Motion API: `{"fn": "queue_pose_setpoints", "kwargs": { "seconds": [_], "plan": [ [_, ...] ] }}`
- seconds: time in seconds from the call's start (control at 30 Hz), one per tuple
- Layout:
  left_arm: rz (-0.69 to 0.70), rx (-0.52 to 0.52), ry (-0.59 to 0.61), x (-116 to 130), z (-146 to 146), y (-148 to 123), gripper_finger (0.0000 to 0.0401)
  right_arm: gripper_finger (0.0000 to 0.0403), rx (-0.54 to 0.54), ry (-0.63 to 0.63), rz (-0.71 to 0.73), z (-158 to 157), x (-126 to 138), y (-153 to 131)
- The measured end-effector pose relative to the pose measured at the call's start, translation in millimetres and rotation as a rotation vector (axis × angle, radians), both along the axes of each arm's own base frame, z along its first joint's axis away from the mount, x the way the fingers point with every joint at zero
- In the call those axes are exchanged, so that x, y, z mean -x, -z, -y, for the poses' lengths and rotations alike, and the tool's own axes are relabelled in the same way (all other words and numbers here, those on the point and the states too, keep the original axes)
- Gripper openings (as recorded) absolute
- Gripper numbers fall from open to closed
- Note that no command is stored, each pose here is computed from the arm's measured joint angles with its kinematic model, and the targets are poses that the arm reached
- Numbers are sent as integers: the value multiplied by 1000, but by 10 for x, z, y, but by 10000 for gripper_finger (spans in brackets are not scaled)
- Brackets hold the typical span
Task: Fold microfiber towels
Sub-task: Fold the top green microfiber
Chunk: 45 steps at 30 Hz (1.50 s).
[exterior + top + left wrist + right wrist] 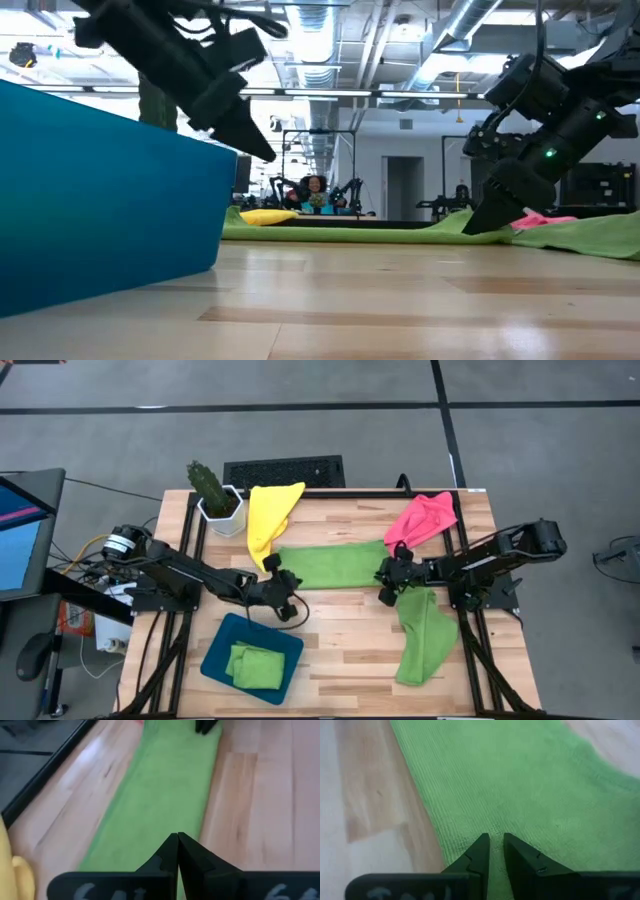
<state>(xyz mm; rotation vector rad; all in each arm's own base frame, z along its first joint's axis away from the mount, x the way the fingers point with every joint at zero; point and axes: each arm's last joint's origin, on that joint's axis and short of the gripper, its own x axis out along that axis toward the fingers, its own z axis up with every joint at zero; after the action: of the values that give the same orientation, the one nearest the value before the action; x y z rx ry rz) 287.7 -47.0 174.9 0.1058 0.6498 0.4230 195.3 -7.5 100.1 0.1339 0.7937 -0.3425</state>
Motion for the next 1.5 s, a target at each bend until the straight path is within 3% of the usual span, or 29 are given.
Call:
{"fn": "queue_pose_setpoints", "kwargs": {
  "seconds": [0.27, 0.47, 0.7, 0.93, 1.13, 1.33, 1.5],
  "plan": [
    [-6, 38, 54, -216, -151, 274, 0, 81, -10, 20, 65, 2, 93, -234],
    [-81, 35, 80, -278, -165, 563, 0, 81, -31, 52, -26, 2, 290, -339],
    [-93, 5, 95, -280, -166, 574, 0, 92, 17, -74, -95, -120, 245, -577],
    [-93, -30, 101, -279, -171, 539, 0, 157, 55, -184, -227, -279, 162, -374],
    [-100, -40, 99, -276, -176, 542, 0, 195, 149, -131, -327, -295, 117, -177],
    [-128, -43, 97, -257, -180, 560, 0, 178, 165, -107, -356, -298, 78, -114],
    [-134, -44, 97, -253, -181, 564, 0, 116, 181, -85, -358, -294, 38, -182]
  ]
}}
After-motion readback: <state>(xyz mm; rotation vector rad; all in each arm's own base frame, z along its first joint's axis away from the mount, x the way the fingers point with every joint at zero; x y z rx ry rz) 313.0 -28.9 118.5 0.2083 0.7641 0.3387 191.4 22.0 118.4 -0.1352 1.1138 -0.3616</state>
